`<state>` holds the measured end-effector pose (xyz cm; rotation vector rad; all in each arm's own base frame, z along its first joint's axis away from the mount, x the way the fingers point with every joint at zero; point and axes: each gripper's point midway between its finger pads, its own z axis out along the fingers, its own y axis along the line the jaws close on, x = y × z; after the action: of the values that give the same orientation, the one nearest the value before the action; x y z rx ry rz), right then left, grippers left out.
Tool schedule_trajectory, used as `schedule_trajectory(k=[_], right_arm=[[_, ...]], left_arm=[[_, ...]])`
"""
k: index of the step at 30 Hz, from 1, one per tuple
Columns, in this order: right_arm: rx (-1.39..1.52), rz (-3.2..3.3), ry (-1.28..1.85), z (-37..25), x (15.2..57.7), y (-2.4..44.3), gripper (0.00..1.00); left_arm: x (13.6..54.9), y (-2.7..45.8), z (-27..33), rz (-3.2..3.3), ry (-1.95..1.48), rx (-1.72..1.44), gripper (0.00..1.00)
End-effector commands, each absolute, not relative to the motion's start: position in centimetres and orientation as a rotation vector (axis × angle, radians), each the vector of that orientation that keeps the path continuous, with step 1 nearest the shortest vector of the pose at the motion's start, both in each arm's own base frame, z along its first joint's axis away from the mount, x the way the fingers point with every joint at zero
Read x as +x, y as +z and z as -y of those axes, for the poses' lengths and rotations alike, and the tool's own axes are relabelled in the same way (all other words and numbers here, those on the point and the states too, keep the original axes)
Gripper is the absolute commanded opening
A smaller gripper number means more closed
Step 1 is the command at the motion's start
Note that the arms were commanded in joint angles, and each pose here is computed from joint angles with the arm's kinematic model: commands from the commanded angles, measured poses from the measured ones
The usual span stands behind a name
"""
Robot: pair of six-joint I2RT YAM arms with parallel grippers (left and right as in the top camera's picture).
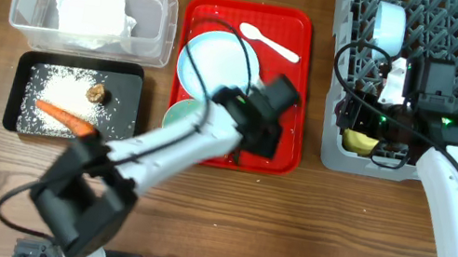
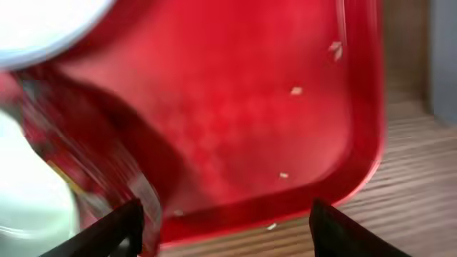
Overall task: Sort waste into correct bins and load items into the dishwasher rack
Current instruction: 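Grasp the red snack wrapper by the green bowl and drop it in the bin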
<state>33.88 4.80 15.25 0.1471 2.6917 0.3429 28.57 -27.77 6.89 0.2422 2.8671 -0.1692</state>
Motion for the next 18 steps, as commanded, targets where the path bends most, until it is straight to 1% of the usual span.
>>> schedule_trajectory(k=[1, 2, 6, 8, 11, 12, 18], right_arm=[[0.134, -2.677, 0.327, -4.6, 34.1, 15.8, 0.83], [0.135, -2.679, 0.327, -4.6, 34.1, 15.8, 0.84], [0.134, -2.690, 0.325, -4.6, 33.9, 15.7, 0.84], [0.134, -2.689, 0.325, -4.6, 33.9, 15.7, 0.84], [0.133, -2.688, 0.325, -4.6, 33.9, 15.7, 0.84], [0.133, -2.687, 0.325, -4.6, 33.9, 15.7, 0.84], [0.137, -2.687, 0.310, -4.4, 33.9, 15.7, 0.84]], left_arm=[[28.8, 6.8, 27.2, -2.759, -0.011, -0.099, 0.73], [28.7, 6.9, 26.6, -2.741, 0.023, -0.170, 0.70], [28.1, 6.9, 24.4, -2.711, 0.120, -0.386, 0.68], [27.9, 6.8, 24.2, -2.715, 0.130, -0.400, 0.63], [27.8, 6.2, 24.8, -2.729, 0.087, -0.398, 0.42], [27.7, 6.1, 24.9, -2.737, 0.076, -0.399, 0.39], [27.4, 5.1, 24.9, -2.774, 0.045, -0.419, 0.40]])
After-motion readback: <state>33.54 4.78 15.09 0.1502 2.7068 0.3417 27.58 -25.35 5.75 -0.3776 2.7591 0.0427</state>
